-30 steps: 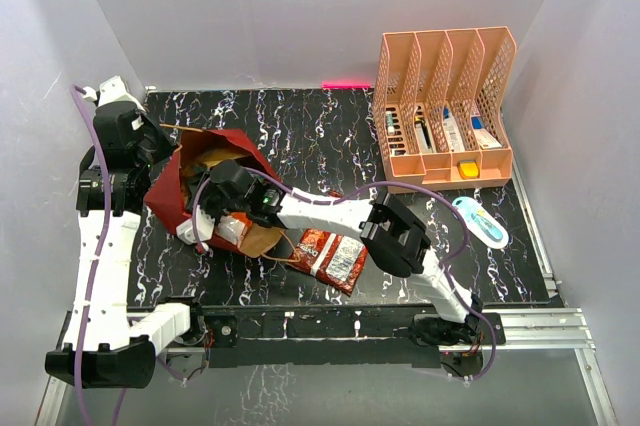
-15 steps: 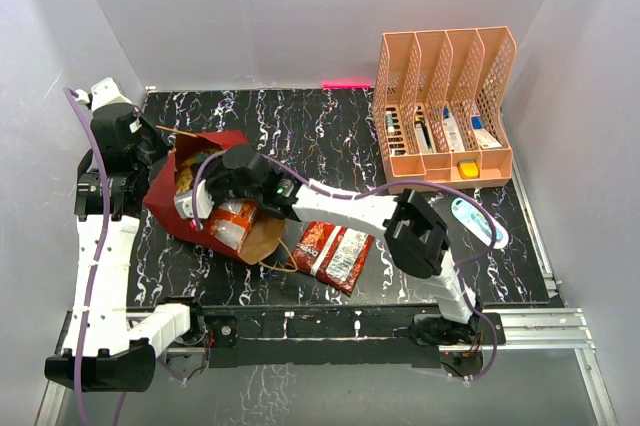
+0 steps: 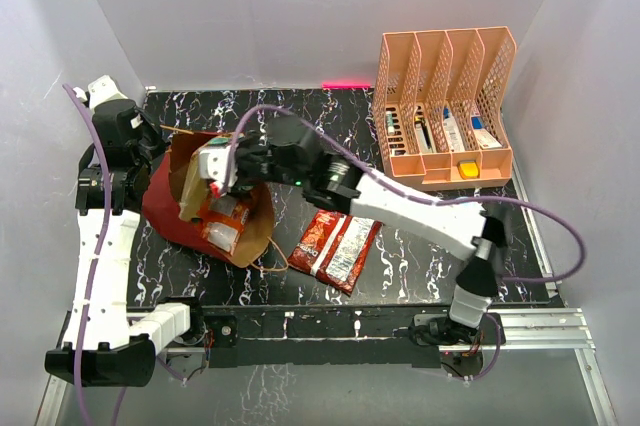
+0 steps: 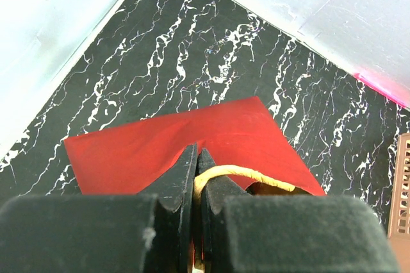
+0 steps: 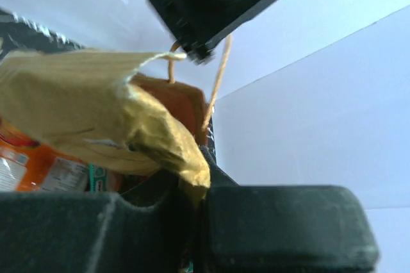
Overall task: Take the snacks out of the paper bag
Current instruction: Take out the snack from the paper bag, then place the snack at the center of the board.
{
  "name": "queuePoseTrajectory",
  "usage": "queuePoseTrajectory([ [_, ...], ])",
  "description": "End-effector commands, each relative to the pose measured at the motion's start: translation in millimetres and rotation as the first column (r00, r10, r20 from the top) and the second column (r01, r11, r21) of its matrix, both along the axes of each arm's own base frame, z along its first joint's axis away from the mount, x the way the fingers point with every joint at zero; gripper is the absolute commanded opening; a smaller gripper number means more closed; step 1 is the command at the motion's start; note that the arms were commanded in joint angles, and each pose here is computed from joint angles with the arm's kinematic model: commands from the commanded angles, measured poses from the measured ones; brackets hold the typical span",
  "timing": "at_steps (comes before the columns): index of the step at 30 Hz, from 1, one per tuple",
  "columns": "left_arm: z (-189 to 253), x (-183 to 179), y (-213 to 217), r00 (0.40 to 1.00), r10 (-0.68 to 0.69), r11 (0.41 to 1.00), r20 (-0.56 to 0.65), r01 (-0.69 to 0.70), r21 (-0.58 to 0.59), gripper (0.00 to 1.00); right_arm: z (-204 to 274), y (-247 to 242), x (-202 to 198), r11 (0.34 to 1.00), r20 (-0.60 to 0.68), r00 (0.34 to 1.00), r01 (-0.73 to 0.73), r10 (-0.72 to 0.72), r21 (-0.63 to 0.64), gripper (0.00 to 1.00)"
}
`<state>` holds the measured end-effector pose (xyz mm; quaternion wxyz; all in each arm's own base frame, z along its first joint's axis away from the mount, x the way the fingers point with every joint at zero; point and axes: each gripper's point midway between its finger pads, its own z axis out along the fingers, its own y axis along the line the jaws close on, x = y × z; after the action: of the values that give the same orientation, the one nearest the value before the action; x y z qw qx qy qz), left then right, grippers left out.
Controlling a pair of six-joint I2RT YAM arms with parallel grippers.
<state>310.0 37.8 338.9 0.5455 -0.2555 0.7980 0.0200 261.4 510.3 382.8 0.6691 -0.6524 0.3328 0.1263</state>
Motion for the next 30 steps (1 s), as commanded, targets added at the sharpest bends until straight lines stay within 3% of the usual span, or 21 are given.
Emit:
queuePoseTrajectory([
  [1,27.2,-1.8,9.8,0.996,0.047,0.999,0.078,-0.049,0.019,0.0,117.7,-60.7,-45.3,0.955,-0.14,0.988,-0.016,0.06,0.297,0.08],
  [4,27.2,-1.6,9.0,0.996,0.043,0.999,0.076,-0.044,0.017,0.0,142.1,-91.8,-49.9,0.922,-0.307,0.951,0.095,0.028,0.376,0.08],
  [8,28.6,-2.3,7.2,0.996,0.034,0.999,0.077,-0.035,0.013,0.0,138.0,-135.6,-38.6,0.866,-0.55,0.827,0.353,-0.113,0.353,0.08],
  [14,27.6,-3.6,7.7,0.997,0.035,0.999,0.074,-0.036,0.015,0.0,71.0,-200.6,-25.7,0.739,-0.731,0.546,0.669,-0.409,0.087,0.08],
  [21,20.0,-4.5,7.0,0.998,0.031,0.999,0.054,-0.032,0.017,0.0,-20.0,-223.8,-40.9,0.689,-0.769,0.278,0.672,-0.575,-0.272,0.08],
  [25,20.1,-4.5,5.9,0.998,0.027,1.0,0.06,-0.028,0.012,0.0,-61.5,-227.9,-29.8,0.669,-0.692,0.289,0.644,-0.661,-0.37,0.08],
  [28,22.0,-5.4,6.0,0.998,0.026,1.0,0.061,-0.027,0.012,0.0,-61.8,-228.7,-8.2,0.711,-0.648,0.405,0.629,-0.645,-0.314,0.08],
  [30,23.2,-6.4,6.4,0.998,0.025,1.0,0.061,-0.026,0.017,0.0,-53.5,-224.5,7.6,0.795,-0.593,0.564,0.558,-0.574,-0.239,0.08],
])
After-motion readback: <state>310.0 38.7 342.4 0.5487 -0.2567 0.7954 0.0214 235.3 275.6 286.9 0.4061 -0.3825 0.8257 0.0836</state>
